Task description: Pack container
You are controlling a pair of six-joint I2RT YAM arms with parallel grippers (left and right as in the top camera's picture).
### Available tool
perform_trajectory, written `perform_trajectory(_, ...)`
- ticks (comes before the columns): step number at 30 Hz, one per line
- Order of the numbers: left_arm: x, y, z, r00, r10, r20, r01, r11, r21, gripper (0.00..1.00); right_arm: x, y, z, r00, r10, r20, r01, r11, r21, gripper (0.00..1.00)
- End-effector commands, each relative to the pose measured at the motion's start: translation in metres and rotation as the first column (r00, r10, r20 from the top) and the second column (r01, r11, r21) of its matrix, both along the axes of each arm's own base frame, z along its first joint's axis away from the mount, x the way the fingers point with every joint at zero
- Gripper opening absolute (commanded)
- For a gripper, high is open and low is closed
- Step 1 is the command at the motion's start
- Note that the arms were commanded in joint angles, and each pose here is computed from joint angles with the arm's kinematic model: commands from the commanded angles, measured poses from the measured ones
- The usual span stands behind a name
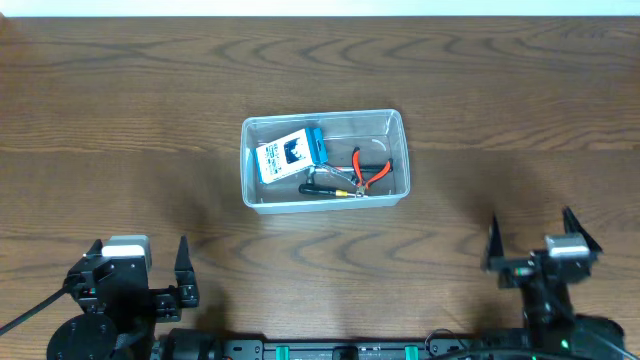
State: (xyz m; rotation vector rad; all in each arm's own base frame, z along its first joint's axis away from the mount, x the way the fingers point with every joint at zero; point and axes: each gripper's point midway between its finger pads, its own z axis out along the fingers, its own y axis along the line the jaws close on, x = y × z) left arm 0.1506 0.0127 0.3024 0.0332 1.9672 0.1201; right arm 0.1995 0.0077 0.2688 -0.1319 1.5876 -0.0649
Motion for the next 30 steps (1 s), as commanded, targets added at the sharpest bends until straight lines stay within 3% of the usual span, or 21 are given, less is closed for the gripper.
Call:
perform_trajectory(1,0.0,0.002,0.0,1.0,0.008,0.003,-0.008,1.0,0.003,0.98,0.012,0.007,-0.016,0.999,0.036,0.016,-0.036,0.999,-0.012,0.99)
perform_trajectory(6,0.0,0.001,0.0,1.0,0.007,0.002,-0.007,1.0,0.003,0.98,0.032,0.002,-0.054,1.0,0.003,0.004,-0.003,1.0,-0.015,0.99)
perform_trajectory(13,0.0,0.002,0.0,1.0,0.008,0.003,-0.008,1.0,0.003,0.98,0.042,-0.002,-0.116,0.993,-0.02,-0.118,0.018,1.0,-0.021,0.99)
perform_trajectory(20,0.0,0.002,0.0,1.0,0.008,0.003,-0.008,1.0,0.003,0.98,0.042,-0.011,-0.116,0.991,-0.06,-0.116,0.055,0.997,-0.049,0.99)
perform_trajectory(26,0.0,0.001,0.0,1.0,0.007,0.003,-0.007,1.0,0.003,0.98,0.042,-0.017,-0.115,0.989,-0.091,-0.12,0.108,0.984,0.143,0.99)
perform_trajectory(30,0.0,0.002,0.0,1.0,0.007,0.003,-0.007,1.0,0.003,0.98,0.041,-0.029,-0.114,0.981,-0.157,-0.117,0.176,0.969,0.173,0.99)
